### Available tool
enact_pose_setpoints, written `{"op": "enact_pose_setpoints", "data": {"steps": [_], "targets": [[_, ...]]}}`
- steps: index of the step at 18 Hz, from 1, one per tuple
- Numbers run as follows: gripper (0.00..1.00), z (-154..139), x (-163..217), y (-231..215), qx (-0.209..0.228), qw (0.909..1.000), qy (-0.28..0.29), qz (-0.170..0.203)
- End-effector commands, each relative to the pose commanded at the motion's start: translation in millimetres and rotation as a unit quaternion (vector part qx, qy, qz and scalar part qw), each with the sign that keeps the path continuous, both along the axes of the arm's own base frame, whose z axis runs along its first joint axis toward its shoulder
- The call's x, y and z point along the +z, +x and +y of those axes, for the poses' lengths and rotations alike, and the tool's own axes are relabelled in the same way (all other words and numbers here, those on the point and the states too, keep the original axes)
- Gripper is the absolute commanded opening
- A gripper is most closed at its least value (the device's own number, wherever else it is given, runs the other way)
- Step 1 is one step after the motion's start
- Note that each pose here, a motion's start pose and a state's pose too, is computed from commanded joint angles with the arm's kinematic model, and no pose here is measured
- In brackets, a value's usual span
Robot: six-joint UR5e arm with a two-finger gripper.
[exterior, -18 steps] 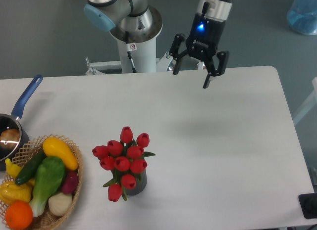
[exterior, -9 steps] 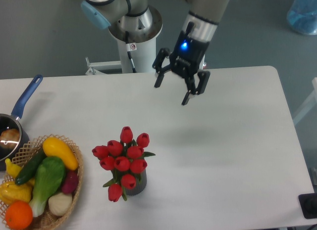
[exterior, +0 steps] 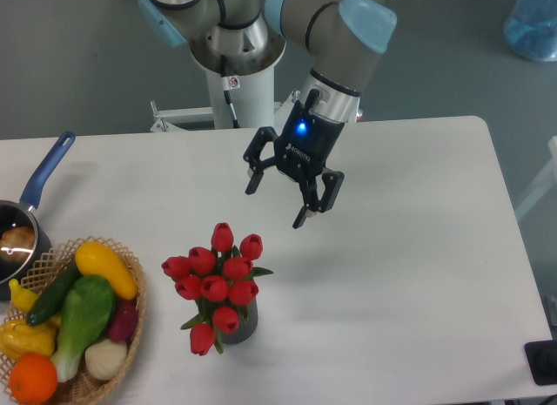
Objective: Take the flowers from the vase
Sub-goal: 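Move the open gripper down toward the red tulips in the grey vase, then lower the open gripper around the tulip stems just below the blooms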
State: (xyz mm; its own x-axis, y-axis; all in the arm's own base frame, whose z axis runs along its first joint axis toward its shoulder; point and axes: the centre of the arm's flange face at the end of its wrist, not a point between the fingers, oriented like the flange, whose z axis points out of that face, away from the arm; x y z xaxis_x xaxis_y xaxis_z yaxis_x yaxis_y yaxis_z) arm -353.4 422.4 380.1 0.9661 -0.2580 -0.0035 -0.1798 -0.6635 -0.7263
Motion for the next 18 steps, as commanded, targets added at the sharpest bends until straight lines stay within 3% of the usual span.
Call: {"op": "enact_pose_setpoints", "data": {"steps": [2, 4, 18], "targets": [[1.0, 7.6, -0.2, -5.3, 0.032, 0.9985, 0.017, -0.04], [1.0, 12.8, 1.3, -10.0, 0.041, 0.9971, 0.033, -0.055], [1.0, 29.3, -20.7, -13.6, 0.037, 0.9967, 0.023, -0.068]]}}
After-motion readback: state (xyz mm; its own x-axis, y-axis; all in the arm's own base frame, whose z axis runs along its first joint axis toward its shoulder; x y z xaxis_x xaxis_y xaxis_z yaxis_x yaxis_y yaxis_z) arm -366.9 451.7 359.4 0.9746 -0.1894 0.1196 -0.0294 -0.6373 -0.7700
